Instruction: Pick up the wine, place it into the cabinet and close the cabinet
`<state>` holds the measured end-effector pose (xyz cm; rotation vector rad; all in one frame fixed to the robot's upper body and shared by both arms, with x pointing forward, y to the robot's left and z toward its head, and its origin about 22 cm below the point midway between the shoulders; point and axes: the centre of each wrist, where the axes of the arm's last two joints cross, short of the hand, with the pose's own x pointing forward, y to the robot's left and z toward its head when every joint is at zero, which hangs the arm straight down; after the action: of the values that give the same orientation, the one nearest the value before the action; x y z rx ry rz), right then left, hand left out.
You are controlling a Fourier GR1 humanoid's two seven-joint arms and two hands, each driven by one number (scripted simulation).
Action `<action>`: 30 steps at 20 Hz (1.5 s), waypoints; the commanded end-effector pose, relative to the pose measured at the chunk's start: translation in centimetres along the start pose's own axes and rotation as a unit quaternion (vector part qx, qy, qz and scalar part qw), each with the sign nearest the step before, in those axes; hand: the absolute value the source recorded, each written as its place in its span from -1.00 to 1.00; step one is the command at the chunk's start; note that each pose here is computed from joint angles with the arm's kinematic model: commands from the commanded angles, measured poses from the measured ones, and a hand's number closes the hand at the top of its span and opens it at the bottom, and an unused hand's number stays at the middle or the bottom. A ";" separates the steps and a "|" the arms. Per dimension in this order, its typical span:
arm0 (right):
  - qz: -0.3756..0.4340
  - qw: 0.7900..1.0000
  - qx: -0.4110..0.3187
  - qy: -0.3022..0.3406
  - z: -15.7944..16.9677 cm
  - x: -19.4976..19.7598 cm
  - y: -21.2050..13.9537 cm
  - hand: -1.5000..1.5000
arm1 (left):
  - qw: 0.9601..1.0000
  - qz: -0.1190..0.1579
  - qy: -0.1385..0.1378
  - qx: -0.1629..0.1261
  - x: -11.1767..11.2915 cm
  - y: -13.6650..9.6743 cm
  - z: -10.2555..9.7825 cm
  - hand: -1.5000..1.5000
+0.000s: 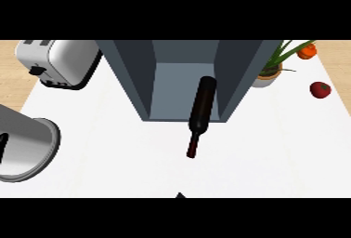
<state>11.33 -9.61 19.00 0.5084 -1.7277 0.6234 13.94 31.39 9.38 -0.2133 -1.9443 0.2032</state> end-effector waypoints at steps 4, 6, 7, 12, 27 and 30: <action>-0.047 0.998 0.034 -0.028 -4.2 2.6 1.5 1.00 | 1.000 0.023 0.005 -0.014 0.4 -1.0 -1.0 -1.00; -0.038 0.999 0.034 -0.018 -6.3 1.7 2.2 1.00 | 1.000 0.010 0.005 -0.014 0.0 0.0 -1.0 -1.00; -0.040 0.998 0.034 -0.032 -7.1 2.5 1.5 1.00 | 1.000 0.019 0.007 -0.016 0.2 -1.4 -1.8 -1.00; -0.040 0.998 0.015 -0.035 -12.4 4.4 0.9 1.00 | 1.000 0.029 0.006 -0.004 0.1 -1.6 -1.3 -1.00; 0.066 0.995 -0.073 -0.034 -24.2 3.1 -5.7 1.00 | 1.000 0.008 -0.018 0.010 -0.5 1.0 -3.1 -1.00; 0.064 0.995 -0.074 -0.019 -25.2 2.0 -6.5 1.00 | 1.000 0.008 -0.013 0.006 -0.9 -1.1 -2.3 -1.00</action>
<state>30.78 2.30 26.93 0.3375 -1.8595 0.5978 16.76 30.77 9.40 -0.2200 -1.9603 0.2338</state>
